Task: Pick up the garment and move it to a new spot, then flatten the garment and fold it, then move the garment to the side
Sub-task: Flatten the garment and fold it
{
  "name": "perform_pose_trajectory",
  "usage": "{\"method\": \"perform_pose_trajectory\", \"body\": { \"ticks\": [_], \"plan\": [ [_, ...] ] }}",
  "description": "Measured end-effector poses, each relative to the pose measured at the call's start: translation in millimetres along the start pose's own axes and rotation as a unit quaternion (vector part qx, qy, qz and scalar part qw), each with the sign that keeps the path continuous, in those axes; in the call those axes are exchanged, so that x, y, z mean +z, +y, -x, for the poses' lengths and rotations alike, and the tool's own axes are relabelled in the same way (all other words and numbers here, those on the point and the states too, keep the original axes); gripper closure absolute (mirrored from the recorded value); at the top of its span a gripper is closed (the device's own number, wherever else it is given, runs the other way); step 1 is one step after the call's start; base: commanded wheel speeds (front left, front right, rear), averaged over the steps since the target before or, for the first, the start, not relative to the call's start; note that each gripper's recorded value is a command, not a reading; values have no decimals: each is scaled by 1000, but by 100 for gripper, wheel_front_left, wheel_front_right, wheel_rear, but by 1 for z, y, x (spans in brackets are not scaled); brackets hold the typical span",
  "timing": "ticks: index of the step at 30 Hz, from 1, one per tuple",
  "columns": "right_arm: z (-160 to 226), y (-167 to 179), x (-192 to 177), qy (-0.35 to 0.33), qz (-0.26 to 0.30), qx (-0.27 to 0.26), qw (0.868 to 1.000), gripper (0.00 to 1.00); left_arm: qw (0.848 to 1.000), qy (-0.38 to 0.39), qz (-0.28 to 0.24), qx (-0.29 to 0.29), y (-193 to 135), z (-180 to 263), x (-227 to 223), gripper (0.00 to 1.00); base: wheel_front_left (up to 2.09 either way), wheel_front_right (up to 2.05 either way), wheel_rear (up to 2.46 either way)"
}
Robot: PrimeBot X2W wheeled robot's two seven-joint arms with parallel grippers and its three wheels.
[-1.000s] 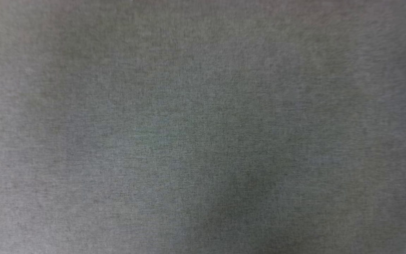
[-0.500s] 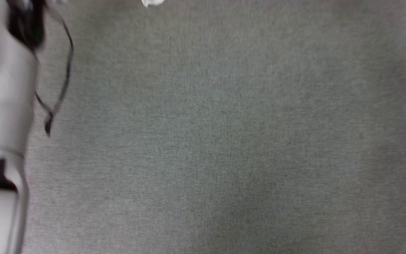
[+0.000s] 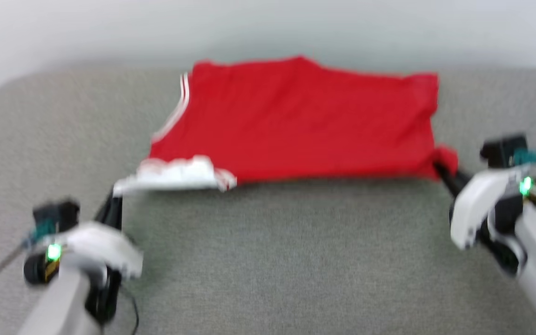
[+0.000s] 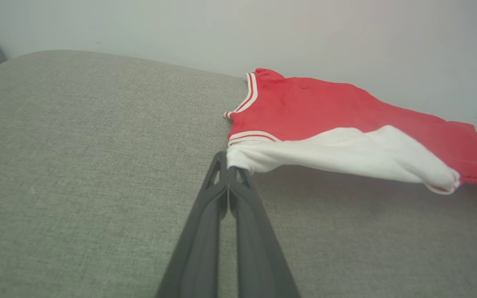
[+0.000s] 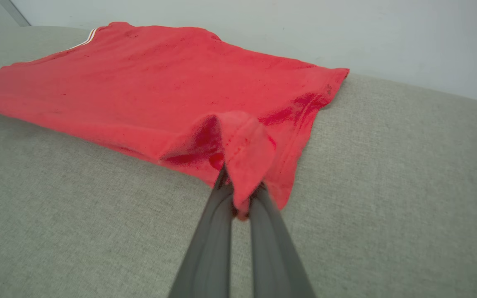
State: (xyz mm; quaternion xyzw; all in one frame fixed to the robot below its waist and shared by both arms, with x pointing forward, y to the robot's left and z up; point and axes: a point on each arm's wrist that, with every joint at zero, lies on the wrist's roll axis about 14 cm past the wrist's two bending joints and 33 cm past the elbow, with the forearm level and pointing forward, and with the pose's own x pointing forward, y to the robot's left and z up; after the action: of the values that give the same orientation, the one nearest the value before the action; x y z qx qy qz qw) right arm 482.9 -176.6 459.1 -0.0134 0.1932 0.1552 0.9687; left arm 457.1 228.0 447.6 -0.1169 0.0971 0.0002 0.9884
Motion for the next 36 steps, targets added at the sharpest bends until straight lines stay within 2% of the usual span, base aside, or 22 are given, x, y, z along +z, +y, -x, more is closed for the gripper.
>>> {"method": "perform_pose_trajectory", "body": {
  "ticks": [4,11,18,23,26,30,36],
  "plan": [
    [38,9,-21,8,-13,4,1000,100,1000,2,16,22,8,53,-6,100,0,0,0],
    [93,15,-47,16,-43,-1,999,100,999,-13,25,43,2,131,16,100,0,0,0],
    [126,19,-54,32,-56,-18,998,100,999,-15,17,32,-19,163,40,100,0,0,0],
    [129,25,-50,56,-56,-26,997,100,1000,0,10,10,-32,156,42,100,0,0,0],
    [121,28,-51,76,-50,-25,996,100,1000,7,9,-12,-42,138,43,100,0,0,0],
    [101,26,-46,86,-48,-24,995,100,999,24,13,-23,-46,107,33,100,0,0,0],
    [67,16,-60,125,-45,-25,991,100,998,58,16,-29,-44,59,9,100,0,0,0]
  ]
}}
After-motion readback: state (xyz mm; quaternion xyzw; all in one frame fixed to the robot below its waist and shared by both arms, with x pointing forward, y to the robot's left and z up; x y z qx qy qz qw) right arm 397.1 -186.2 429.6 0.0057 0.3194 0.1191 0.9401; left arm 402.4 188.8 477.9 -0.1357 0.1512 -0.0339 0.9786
